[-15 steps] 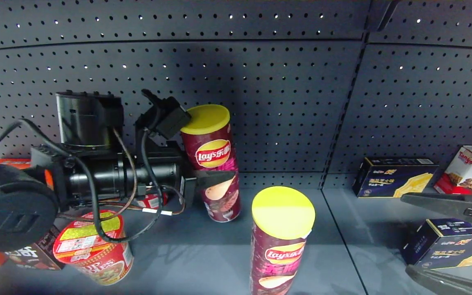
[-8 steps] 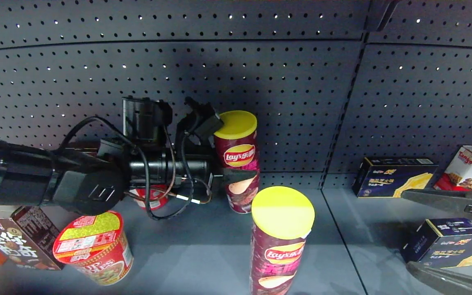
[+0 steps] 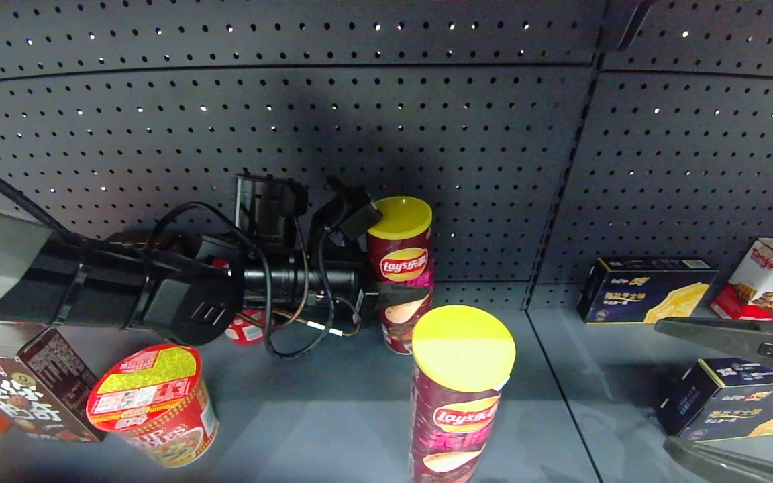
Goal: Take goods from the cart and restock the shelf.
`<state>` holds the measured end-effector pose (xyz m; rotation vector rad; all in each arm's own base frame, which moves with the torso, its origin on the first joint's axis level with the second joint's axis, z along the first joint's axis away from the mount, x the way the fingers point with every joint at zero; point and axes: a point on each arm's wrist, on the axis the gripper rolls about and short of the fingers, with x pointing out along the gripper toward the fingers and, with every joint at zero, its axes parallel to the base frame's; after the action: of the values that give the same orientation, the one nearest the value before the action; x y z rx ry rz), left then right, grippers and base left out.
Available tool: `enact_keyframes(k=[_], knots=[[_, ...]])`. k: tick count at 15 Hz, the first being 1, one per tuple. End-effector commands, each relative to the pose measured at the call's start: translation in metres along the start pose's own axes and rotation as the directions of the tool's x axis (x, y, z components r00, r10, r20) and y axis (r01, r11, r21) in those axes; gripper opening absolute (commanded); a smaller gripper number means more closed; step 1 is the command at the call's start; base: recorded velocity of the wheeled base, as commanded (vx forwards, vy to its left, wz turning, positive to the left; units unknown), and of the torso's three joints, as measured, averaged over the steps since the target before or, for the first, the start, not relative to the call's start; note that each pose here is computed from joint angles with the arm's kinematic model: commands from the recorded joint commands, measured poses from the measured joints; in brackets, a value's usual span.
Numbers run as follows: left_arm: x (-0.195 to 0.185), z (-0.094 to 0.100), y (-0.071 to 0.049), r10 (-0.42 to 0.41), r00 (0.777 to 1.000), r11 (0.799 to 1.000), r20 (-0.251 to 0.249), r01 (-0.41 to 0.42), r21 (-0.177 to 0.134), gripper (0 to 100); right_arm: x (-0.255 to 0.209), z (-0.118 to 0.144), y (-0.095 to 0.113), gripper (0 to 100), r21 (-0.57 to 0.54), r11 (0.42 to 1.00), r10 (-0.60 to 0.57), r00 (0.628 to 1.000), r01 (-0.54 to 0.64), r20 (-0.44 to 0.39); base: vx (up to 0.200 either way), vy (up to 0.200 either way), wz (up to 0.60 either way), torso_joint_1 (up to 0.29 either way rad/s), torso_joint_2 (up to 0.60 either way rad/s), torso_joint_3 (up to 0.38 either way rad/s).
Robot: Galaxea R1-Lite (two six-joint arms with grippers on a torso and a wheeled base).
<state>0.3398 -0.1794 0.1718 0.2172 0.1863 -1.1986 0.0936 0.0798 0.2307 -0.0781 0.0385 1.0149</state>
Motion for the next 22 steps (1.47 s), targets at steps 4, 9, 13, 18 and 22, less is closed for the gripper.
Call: enact_keyframes(k=[4, 9, 13, 18, 22], knots=[[0.015, -0.008, 0.008, -0.008, 1.0, 1.0, -0.008, 0.008, -0.008, 0, 0.0, -0.002, 0.0, 100, 0.001, 1.0, 0.002, 1.0, -0.002, -0.007, 0.0, 0.0, 0.0, 0.0, 0.0, 0.0], [0.024, -0.011, 0.006, -0.027, 1.0, 1.0, -0.015, 0.027, -0.012, 0, 0.0, -0.006, 0.001, 100, 0.006, 1.0, 0.004, 1.0, -0.004, -0.017, 0.0, 0.0, 0.0, 0.0, 0.0, 0.0], [0.028, -0.012, 0.003, -0.037, 0.999, 0.999, -0.019, 0.037, -0.015, 0, 0.0, -0.006, 0.001, 100, 0.006, 1.0, 0.002, 1.0, -0.002, -0.017, 0.0, 0.0, 0.0, 0.0, 0.0, 0.0], [0.029, -0.013, 0.003, -0.033, 0.999, 0.999, -0.022, 0.033, -0.02, 100, -0.001, -0.008, 0.001, 100, 0.008, 1.0, 0.004, 1.0, -0.004, -0.023, 0.0, 0.0, 0.0, 0.0, 0.0, 0.0], [0.028, -0.012, 0.002, -0.033, 0.999, 0.999, -0.022, 0.033, -0.017, 100, -0.001, -0.01, 0.001, 100, 0.011, 1.0, 0.003, 1.0, -0.003, -0.028, 0.0, 0.0, 0.0, 0.0, 0.0, 0.0]])
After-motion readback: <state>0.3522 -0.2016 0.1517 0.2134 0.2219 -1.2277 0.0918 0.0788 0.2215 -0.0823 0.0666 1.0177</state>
